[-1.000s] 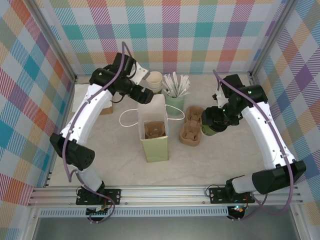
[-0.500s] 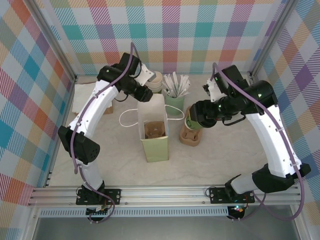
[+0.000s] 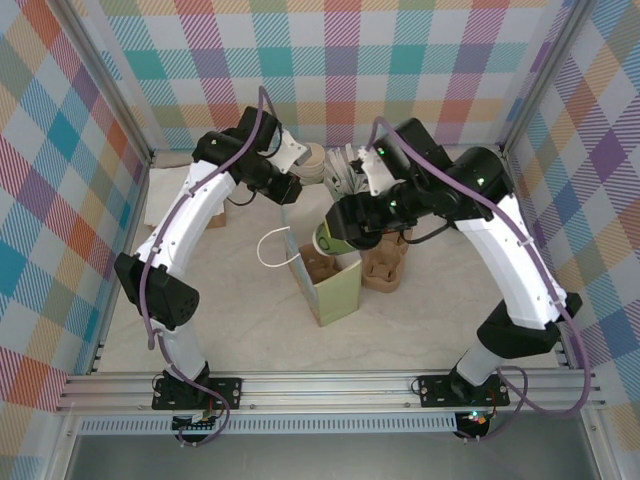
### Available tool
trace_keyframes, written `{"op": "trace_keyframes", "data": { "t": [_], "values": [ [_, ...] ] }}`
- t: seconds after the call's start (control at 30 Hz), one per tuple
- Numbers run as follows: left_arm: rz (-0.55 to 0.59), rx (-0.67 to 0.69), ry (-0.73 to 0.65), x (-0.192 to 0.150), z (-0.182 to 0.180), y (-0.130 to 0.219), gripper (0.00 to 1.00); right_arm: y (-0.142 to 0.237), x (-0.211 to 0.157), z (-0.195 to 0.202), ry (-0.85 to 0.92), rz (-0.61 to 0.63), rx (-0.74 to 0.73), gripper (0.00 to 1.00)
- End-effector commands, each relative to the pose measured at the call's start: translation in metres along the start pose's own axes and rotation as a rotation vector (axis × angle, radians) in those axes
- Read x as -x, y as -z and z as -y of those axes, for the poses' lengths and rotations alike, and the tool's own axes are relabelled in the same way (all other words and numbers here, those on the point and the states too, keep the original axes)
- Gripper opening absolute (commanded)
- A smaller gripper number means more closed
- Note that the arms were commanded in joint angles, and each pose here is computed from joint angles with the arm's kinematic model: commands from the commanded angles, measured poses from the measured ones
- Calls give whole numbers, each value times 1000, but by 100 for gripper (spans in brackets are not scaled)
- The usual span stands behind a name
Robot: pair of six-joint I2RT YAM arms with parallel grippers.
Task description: Pack the takeout coffee
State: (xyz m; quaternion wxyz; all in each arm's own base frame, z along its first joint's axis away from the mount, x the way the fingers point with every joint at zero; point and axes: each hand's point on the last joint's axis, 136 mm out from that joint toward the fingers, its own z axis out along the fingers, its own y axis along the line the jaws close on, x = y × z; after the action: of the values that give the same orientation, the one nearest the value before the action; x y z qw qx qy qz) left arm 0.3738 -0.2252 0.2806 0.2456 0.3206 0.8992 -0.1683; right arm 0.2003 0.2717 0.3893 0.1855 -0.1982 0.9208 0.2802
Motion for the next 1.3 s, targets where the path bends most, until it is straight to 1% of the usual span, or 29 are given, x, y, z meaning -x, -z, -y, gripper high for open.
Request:
{"op": "trace_keyframes", "data": {
  "t": [0.0, 0.2, 0.43, 0.8, 1.07, 1.27],
  "values": [
    [40, -15, 31, -5, 6, 28, 10, -7, 8, -10, 2, 11, 2, 71],
    [38, -22, 29, -12, 9, 29, 10, -31, 12, -1, 11, -22, -92, 71],
    [35, -18, 15, -14, 9, 27, 10, -43, 13, 16, 14, -42, -197, 70],
    [39, -24, 13, -13, 9, 25, 10, -81, -9, 33, 69, -216, -307, 70],
    [28, -15, 16, -17, 7, 22, 10, -88, -20, 48, 89, -297, -377, 70],
    [31, -27, 13, -18, 9, 23, 10, -81, -27, 57, 46, -321, -372, 69]
  ]
}}
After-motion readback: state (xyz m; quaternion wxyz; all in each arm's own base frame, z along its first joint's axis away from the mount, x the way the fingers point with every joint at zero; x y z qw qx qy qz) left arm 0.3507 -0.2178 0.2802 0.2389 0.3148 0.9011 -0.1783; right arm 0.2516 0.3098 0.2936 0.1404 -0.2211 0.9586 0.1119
